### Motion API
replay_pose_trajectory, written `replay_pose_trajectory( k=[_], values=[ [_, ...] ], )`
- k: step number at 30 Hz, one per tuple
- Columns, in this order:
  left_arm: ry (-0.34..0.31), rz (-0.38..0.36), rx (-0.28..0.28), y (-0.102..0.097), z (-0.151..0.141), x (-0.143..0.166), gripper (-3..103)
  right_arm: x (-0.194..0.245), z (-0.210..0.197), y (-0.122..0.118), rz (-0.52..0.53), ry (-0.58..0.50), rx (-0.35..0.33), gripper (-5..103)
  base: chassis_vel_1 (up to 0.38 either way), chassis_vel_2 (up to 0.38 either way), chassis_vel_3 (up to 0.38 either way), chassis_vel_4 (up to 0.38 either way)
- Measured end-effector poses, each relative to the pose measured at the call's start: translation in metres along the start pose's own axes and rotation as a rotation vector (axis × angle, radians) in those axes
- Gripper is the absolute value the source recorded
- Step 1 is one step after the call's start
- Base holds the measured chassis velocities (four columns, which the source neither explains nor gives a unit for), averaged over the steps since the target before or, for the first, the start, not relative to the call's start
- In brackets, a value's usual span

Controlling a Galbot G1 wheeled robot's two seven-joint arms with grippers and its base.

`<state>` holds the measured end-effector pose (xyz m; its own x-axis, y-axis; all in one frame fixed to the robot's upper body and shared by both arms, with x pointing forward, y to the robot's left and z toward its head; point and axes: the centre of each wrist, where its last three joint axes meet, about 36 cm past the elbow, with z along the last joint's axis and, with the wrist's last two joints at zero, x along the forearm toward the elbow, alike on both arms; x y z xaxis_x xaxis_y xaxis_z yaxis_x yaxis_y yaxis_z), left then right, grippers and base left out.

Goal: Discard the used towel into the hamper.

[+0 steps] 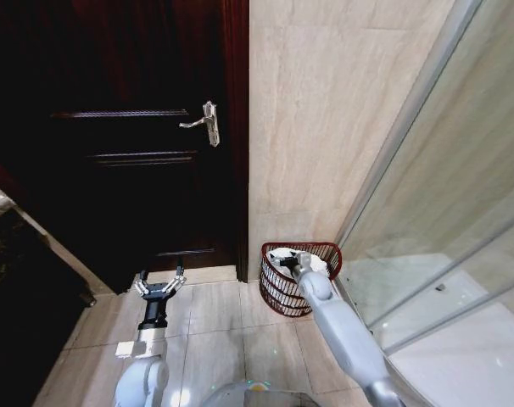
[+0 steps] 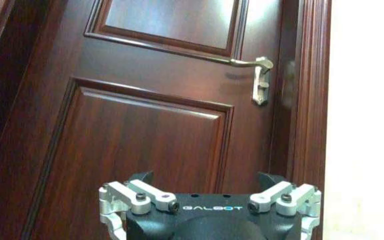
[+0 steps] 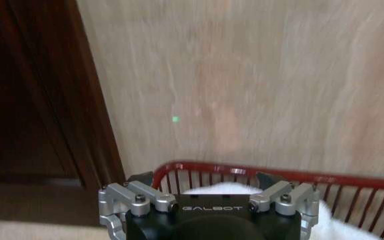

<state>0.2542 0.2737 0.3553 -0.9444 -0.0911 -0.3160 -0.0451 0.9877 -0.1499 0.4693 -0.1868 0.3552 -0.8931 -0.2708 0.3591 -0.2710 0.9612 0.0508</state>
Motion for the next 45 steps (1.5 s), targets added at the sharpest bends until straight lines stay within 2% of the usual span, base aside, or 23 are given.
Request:
replay_pose_trajectory(
  k=[2,5,6,9,15,18,21,27,33,38,45],
  values=[
    [0.001,0.002,0.001,-0.001,0.000,0.000,100,0.009,0.000,0.000,0.010,-0.031,0.010,100,0.000,0.000,0.000,0.000],
    [0.008,0.006,0.002,-0.002,0.002,-0.001,100,0.037,0.002,0.001,0.063,-0.140,0.036,100,0.000,0.000,0.000,0.000],
    [0.008,0.006,0.002,-0.002,0.002,-0.001,100,0.037,0.002,0.001,0.063,-0.140,0.036,100,0.000,0.000,0.000,0.000],
    [0.023,0.013,0.001,-0.005,0.003,-0.001,100,0.062,0.012,0.000,0.150,-0.229,0.055,100,0.000,0.000,0.000,0.000],
    [0.082,0.028,0.006,-0.007,0.005,-0.002,100,0.113,0.017,0.001,0.255,-0.277,0.022,100,0.000,0.000,0.000,0.000],
    [0.100,0.057,0.008,-0.005,0.006,-0.005,100,0.134,0.024,-0.008,0.316,-0.322,0.054,100,0.000,0.000,0.000,0.000],
    [0.113,0.120,0.003,-0.001,0.005,-0.013,100,0.162,0.035,-0.021,0.385,-0.378,0.112,100,0.000,0.000,0.000,0.000],
    [0.118,0.165,0.004,0.000,-0.003,-0.020,100,0.196,0.042,-0.017,0.401,-0.390,0.109,100,0.000,0.000,0.000,0.000],
    [0.140,0.181,-0.016,0.001,-0.018,-0.006,100,0.222,0.040,-0.008,0.413,-0.384,0.077,100,0.000,0.000,0.000,0.000],
    [0.154,0.183,-0.036,-0.003,-0.019,-0.004,100,0.241,0.041,-0.021,0.454,-0.383,0.105,100,0.000,0.000,0.000,0.000],
    [0.133,0.165,-0.034,-0.012,-0.014,-0.007,100,0.260,0.052,-0.046,0.481,-0.388,0.120,100,0.000,0.000,0.000,0.000]
  ],
)
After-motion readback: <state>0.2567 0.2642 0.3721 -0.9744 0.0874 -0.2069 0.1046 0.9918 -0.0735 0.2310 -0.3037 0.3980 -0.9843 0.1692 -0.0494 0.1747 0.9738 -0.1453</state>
